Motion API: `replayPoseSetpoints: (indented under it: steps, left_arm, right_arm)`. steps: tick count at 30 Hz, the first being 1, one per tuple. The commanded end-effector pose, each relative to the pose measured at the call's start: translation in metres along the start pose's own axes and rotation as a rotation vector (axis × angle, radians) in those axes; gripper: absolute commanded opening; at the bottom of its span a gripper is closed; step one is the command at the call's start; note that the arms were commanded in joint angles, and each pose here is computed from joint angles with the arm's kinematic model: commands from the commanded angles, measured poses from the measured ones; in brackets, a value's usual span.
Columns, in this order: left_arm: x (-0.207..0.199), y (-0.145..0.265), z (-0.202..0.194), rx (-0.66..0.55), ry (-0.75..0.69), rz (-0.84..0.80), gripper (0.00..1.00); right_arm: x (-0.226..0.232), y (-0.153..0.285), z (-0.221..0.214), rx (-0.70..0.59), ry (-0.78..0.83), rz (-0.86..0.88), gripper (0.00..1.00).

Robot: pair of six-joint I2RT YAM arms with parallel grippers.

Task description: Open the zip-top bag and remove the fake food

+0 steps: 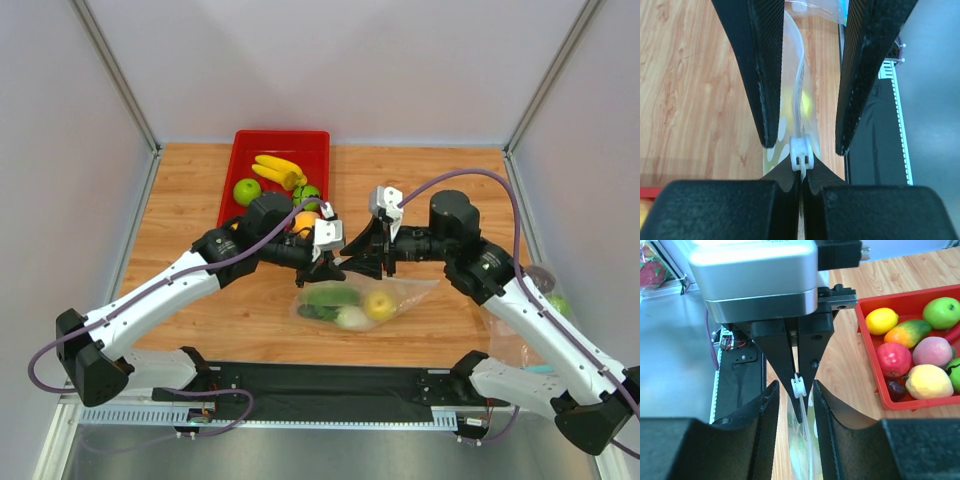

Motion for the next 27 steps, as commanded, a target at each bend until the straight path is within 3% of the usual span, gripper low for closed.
replayPoseSetpoints:
  steps: [1,13,21,27]
  left_arm:
    - [-0.001,0.006,0.020,-0.057,-0.066,-0.028,0.00]
    - [-0.001,0.009,0.019,-0.044,-0.067,-0.010,0.00]
    - [0.002,0.012,0.018,-0.037,-0.077,0.037,0.00]
    - [0.008,0.020,0.020,-0.047,-0.102,0.145,0.00]
  right_arm:
    - [0.003,-0.004,0.015,-0.026,0.058,0.005,0.35]
    - [0.004,-0.011,0.008,0.027,0.035,0.042,0.26]
    - [0.004,-0.011,0.004,0.044,0.029,0.053,0.04]
    - [0.005,-0.012,0.002,0.048,0.027,0.056,0.00]
Point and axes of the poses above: each gripper's point midway between its finger pads, its own y axis back along the fingers, its own x axis along the line the jaws close on, z = x × y, the point moved 6 cm from there along y, back along the fingers, and after that the axes turned 13 degrees about -y, right-handed, at the moved point
